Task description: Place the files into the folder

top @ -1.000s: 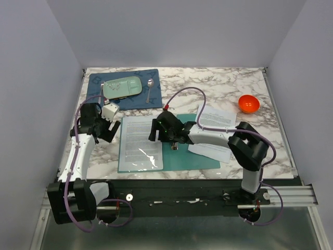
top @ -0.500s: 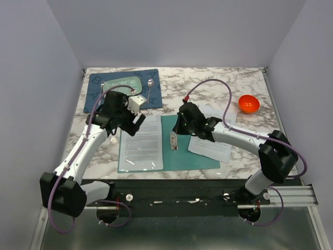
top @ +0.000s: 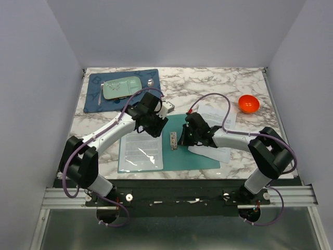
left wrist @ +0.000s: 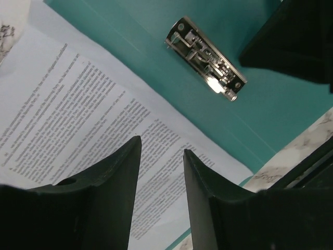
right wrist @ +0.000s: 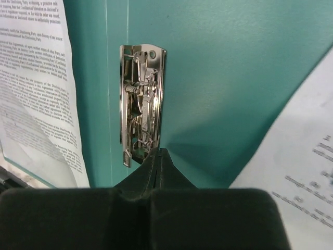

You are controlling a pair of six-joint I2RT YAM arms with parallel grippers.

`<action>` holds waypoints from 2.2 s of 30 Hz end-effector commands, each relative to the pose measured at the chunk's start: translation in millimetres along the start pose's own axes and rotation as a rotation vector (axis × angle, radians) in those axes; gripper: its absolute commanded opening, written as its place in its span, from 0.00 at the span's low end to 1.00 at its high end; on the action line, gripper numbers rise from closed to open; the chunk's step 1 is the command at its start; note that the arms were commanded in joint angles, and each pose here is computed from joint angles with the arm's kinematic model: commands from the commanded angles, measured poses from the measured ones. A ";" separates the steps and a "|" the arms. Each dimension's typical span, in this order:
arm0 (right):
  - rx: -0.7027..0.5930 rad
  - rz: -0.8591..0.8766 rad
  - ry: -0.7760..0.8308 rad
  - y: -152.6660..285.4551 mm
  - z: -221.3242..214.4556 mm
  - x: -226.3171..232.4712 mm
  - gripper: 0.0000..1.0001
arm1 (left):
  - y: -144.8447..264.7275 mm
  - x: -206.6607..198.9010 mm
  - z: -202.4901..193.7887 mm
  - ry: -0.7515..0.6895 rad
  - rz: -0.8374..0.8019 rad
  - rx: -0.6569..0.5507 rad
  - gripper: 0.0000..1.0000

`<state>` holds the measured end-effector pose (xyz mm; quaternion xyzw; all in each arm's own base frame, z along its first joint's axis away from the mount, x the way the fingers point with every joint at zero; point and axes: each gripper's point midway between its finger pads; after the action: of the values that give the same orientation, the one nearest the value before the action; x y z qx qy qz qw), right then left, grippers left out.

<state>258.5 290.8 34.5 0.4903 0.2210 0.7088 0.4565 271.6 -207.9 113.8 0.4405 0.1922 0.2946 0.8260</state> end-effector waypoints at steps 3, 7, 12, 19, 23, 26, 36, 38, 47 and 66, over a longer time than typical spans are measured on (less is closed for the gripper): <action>0.056 0.074 -0.025 -17.3 -19.3 -0.8 0.01 | -29.9 -15.5 27.6 0.060 -0.061 -0.004 0.42; 0.068 0.063 -0.057 -20.5 -33.0 -12.5 0.01 | -57.2 -5.1 32.7 0.060 -0.029 0.043 0.35; 0.069 0.042 -0.094 -20.7 -42.2 -23.5 0.01 | -89.9 -3.2 31.7 0.057 -0.028 0.097 0.32; 0.048 -0.003 -0.137 -20.5 -46.2 -37.3 0.01 | -110.9 0.8 17.9 0.040 -0.016 0.143 0.30; 0.050 -0.028 -0.158 -20.0 -53.3 -46.5 0.01 | -115.1 -4.6 19.5 0.037 -0.032 0.139 0.30; 0.035 -0.045 -0.179 -18.3 -54.2 -51.6 0.00 | -118.1 -9.8 23.1 0.032 -0.047 0.129 0.30; 0.026 -0.085 -0.208 -17.6 -59.3 -63.9 0.00 | -100.0 -29.8 25.3 -0.006 -0.086 0.113 0.35; 0.025 -0.083 -0.208 -18.8 -58.9 -62.8 0.01 | -91.5 -26.8 24.3 -0.011 -0.071 0.106 0.43; 0.024 -0.100 -0.228 -23.8 -60.0 -66.3 0.00 | -49.4 -41.9 16.8 -0.004 -0.123 0.066 0.79; 0.013 -0.113 -0.263 -22.8 -64.8 -73.6 0.00 | -76.2 -60.1 -7.1 0.074 -0.216 0.106 0.40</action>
<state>248.0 297.5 15.6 0.5799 0.0942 0.6772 0.4430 247.1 -263.9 49.0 0.4666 0.2687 0.2191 0.8137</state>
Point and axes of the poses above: each gripper's point midway between its finger pads, its own y axis back along the fingers, its own x axis along the line the jaws close on, z = x × y, and after that the axes turned 4 degrees about -y, right-handed
